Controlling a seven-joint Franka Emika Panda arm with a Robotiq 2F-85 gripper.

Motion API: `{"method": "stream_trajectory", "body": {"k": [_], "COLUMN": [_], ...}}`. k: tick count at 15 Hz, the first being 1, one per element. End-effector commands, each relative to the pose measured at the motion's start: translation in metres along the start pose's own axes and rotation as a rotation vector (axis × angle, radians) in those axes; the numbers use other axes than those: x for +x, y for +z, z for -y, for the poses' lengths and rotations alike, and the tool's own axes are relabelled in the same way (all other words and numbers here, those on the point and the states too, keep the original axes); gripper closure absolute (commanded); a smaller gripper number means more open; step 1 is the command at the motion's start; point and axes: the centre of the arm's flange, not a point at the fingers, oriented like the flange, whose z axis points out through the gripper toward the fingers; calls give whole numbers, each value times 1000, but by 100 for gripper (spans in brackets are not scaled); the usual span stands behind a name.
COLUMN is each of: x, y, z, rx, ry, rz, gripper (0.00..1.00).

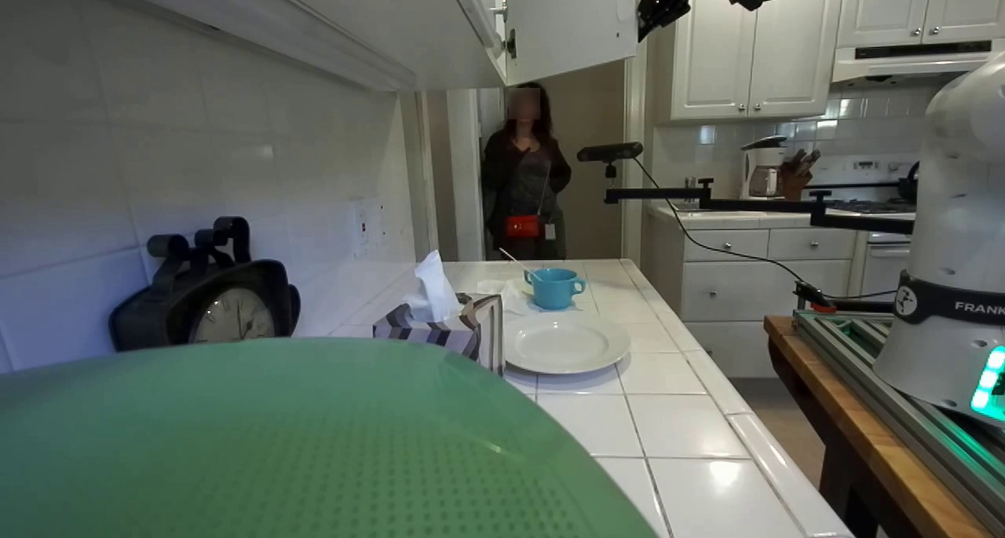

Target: Open the cabinet's right door

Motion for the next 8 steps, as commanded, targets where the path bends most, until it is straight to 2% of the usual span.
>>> {"method": "stream_trajectory", "body": {"k": [1, 8], "x": [12, 19], "y": [30, 33], "z": [-25, -66], "rx": [5, 14], "ry": [-40, -74], "rz": [50, 72], "gripper": [96, 96]}}
